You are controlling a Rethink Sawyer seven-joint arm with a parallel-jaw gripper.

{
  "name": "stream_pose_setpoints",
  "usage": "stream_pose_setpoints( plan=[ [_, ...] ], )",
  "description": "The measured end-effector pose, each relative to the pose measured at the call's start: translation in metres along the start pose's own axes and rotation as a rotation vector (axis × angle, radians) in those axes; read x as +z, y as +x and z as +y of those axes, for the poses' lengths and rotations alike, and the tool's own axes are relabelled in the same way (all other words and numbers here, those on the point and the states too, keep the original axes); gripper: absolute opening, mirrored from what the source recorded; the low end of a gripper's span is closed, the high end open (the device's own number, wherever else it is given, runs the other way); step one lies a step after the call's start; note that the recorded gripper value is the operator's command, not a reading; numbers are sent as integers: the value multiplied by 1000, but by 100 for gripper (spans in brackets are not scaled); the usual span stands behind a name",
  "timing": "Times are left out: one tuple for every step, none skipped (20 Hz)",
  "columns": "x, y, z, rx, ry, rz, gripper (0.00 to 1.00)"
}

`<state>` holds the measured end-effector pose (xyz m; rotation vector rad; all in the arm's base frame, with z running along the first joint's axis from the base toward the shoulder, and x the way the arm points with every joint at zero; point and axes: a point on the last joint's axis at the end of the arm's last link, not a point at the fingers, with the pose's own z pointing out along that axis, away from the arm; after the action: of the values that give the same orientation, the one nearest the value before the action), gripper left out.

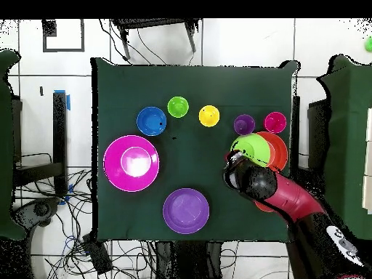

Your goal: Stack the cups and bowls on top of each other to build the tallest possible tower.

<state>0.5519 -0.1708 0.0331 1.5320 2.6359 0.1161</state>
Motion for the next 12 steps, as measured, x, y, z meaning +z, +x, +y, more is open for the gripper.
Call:
stream_pose_setpoints(
  plan=[
    [-1,0,0,1,-1,-1,100],
    [-1,-1,1,3,-1,-2,100],
    [-2,-2,2,5,-3,-4,100],
    [-3,-2,2,6,-3,-4,100],
    [-4,-2,3,9,-5,-7,100],
    [-5,-3,4,10,-5,-7,100],
    [-5,-3,4,11,-6,-8,100],
    [-6,-3,6,14,-7,-9,100],
    [-6,-4,6,16,-8,-9,100],
    [-7,-4,7,18,-9,-9,100],
    [-7,-4,8,23,-10,-8,100],
    [-7,-3,9,25,-11,-8,100]
  ],
)
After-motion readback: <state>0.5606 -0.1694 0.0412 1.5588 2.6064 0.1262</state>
